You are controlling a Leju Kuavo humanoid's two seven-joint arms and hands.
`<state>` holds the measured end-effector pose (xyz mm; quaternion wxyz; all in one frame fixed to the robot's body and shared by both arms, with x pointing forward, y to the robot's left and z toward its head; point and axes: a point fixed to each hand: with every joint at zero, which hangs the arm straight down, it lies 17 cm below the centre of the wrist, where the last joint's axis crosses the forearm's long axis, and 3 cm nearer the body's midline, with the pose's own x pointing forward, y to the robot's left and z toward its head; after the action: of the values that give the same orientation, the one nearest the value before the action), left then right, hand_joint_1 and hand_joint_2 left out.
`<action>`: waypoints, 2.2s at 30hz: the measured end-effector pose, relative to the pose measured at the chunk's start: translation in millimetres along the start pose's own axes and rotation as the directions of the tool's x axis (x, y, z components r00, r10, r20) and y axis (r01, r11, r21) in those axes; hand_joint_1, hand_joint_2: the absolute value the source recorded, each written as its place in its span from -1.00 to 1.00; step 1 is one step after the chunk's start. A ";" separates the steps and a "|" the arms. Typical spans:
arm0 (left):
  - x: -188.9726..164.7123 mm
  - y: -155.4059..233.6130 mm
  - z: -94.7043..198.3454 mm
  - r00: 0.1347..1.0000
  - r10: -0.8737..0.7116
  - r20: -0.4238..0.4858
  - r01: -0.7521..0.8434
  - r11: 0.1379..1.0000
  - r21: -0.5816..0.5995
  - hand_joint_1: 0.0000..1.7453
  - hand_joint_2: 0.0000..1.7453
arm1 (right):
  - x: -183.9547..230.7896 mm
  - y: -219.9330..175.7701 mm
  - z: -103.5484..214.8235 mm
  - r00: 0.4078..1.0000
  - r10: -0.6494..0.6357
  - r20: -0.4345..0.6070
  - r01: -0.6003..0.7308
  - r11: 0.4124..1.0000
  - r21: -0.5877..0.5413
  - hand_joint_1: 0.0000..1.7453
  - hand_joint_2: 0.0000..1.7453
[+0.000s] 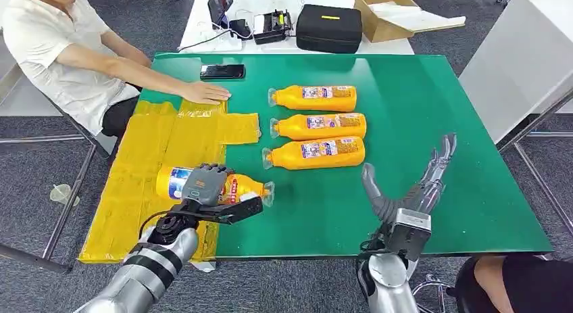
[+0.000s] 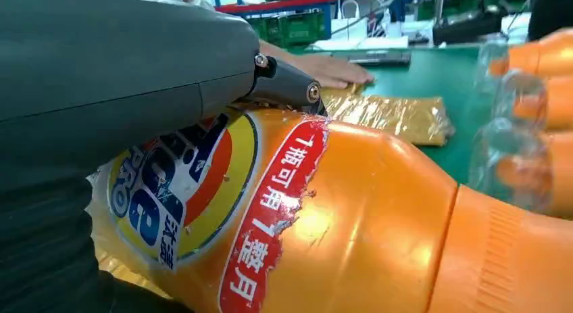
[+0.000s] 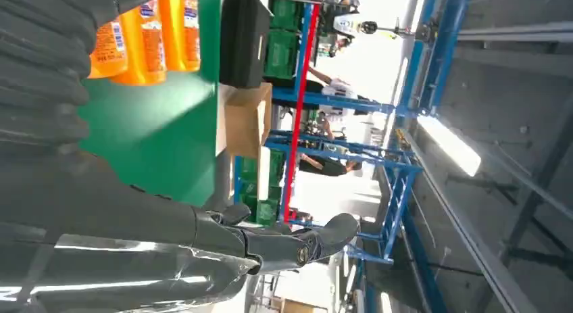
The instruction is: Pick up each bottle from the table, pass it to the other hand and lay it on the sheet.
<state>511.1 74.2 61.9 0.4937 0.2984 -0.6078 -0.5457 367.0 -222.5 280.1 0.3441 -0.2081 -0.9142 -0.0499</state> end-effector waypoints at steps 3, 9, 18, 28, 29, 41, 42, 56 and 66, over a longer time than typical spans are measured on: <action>-9.2 -4.7 -2.3 0.998 -0.051 -0.029 0.050 0.998 -0.028 1.00 1.00 | -4.2 2.2 2.5 1.000 0.004 -0.009 -0.004 1.000 0.010 -1.00 1.00; -12.7 -7.3 -6.5 0.998 -0.005 -0.057 0.003 0.999 -0.049 1.00 1.00 | -12.2 6.9 8.3 1.000 0.010 -0.028 -0.009 0.999 0.032 -1.00 1.00; -19.8 -9.4 -6.7 0.996 0.032 -0.079 -0.036 0.998 -0.051 1.00 1.00 | -21.1 11.9 13.7 0.999 0.016 -0.050 -0.013 0.999 0.050 -1.00 1.00; -19.9 -8.7 -7.0 0.992 0.102 -0.069 -0.105 0.994 -0.042 -0.30 1.00 | -26.7 14.7 18.0 0.998 0.019 -0.065 -0.015 0.998 0.062 -1.00 1.00; -19.6 -8.5 -7.1 0.991 0.117 -0.065 -0.120 0.992 -0.042 -0.62 1.00 | -27.3 15.0 18.2 0.998 0.018 -0.067 -0.014 0.998 0.062 -1.00 1.00; -22.8 -24.8 -3.7 0.989 0.137 -0.063 -0.144 0.980 -0.136 -1.00 1.00 | -35.2 15.0 21.0 0.996 0.011 -0.092 -0.005 0.998 0.061 -1.00 1.00; -22.8 -26.0 -3.4 0.988 0.143 -0.063 -0.150 0.978 -0.142 -1.00 1.00 | -35.8 14.8 21.4 0.996 0.012 -0.093 -0.006 0.998 0.062 -1.00 1.00; -20.2 -27.6 -2.3 0.985 0.173 -0.027 -0.175 0.974 -0.145 -1.00 1.00 | -41.5 14.6 23.5 0.995 0.021 -0.101 -0.013 0.997 0.072 -1.00 1.00; -19.1 -27.3 -2.0 0.983 0.181 -0.022 -0.182 0.973 -0.139 -1.00 1.00 | -42.3 14.3 24.1 0.995 0.023 -0.101 -0.016 0.997 0.074 -1.00 1.00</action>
<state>514.5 84.5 30.3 0.5642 0.2087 -0.5903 -0.5383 386.9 -218.5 233.6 0.3982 -0.2013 -0.8946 -0.0235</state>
